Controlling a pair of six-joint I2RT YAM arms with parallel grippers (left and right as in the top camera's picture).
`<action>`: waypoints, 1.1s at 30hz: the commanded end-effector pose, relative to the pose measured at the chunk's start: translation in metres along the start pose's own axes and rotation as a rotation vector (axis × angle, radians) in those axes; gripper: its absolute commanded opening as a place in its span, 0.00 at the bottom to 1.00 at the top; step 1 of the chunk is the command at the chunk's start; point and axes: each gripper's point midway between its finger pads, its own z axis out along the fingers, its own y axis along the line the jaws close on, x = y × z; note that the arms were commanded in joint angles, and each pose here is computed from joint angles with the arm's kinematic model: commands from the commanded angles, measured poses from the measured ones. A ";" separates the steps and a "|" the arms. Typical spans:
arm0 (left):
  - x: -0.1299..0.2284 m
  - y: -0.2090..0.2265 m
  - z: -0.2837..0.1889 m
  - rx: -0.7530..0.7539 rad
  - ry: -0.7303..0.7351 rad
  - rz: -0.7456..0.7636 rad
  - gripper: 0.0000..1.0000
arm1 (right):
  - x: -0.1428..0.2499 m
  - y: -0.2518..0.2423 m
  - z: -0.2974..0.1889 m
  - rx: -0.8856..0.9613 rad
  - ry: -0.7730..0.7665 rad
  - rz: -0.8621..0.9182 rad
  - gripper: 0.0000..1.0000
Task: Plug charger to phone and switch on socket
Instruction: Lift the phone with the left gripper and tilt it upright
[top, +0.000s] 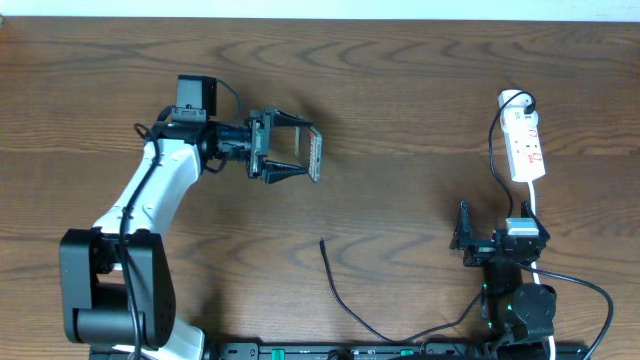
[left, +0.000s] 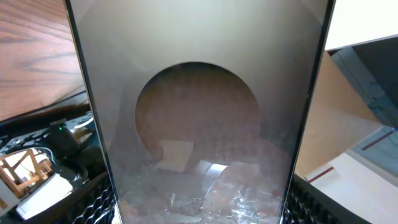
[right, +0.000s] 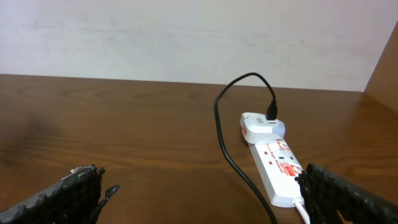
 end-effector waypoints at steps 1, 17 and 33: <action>0.020 -0.018 -0.011 0.042 0.052 0.058 0.08 | 0.000 -0.004 0.000 0.021 -0.002 0.015 0.99; 0.018 -0.020 -0.015 0.051 0.041 0.056 0.07 | 0.000 -0.004 0.000 0.021 -0.002 0.015 0.99; -0.027 -0.017 -0.019 -0.011 -0.220 0.326 0.07 | 0.000 -0.004 0.000 0.021 -0.002 0.015 0.99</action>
